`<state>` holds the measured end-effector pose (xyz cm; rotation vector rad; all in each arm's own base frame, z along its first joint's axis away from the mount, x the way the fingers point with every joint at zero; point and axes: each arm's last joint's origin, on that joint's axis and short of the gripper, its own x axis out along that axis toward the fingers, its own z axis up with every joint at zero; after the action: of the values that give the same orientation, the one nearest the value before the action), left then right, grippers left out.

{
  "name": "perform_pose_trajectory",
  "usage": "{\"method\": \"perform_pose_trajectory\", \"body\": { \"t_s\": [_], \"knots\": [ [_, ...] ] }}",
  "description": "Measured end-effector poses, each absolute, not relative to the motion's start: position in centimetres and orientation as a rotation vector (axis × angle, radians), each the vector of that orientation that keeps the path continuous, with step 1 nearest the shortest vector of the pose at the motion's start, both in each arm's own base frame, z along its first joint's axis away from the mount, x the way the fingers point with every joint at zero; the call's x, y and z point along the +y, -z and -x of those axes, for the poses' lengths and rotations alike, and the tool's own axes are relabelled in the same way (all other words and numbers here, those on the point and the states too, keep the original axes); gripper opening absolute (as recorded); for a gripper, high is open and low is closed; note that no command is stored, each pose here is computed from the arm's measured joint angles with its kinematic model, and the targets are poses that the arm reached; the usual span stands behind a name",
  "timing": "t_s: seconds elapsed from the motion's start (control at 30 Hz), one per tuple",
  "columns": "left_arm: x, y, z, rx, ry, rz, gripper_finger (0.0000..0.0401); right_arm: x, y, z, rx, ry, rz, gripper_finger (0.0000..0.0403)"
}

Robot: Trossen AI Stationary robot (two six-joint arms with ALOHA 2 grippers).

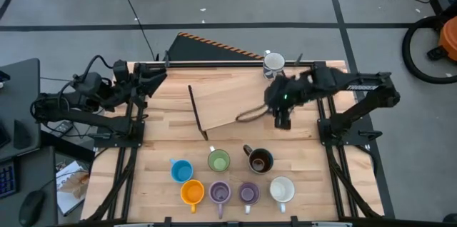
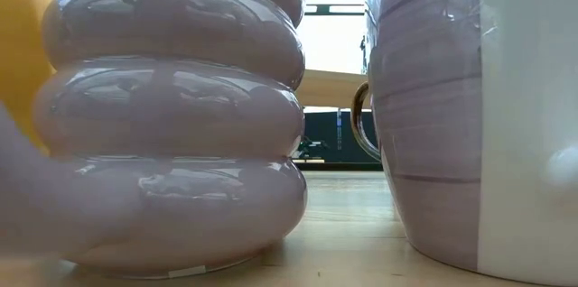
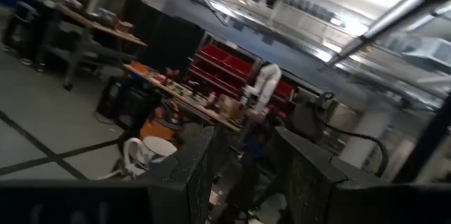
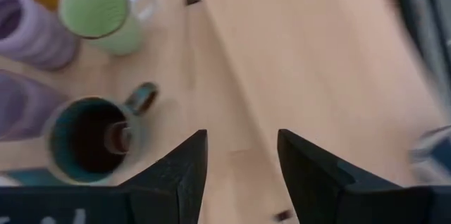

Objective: Place coffee mugs
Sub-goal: Put the light blue mug on the shelf

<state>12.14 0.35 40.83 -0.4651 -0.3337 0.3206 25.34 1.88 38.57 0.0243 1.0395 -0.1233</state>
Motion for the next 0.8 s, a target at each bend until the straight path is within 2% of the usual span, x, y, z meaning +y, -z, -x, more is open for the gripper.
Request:
{"method": "perform_pose_trajectory", "body": {
  "t_s": [0.53,0.8],
  "knots": [
    [0.2,-40.4,-12.4,-0.278,-0.263,0.471,0.0151,11.9,-32.9,-27.4,1.348,0.034,-0.124,0.0171],
    [0.2,-40.3,-12.4,-0.267,-0.262,0.474,0.0151,16.1,-30.7,-27.3,1.461,-0.051,-0.141,0.0201]
  ]
}}
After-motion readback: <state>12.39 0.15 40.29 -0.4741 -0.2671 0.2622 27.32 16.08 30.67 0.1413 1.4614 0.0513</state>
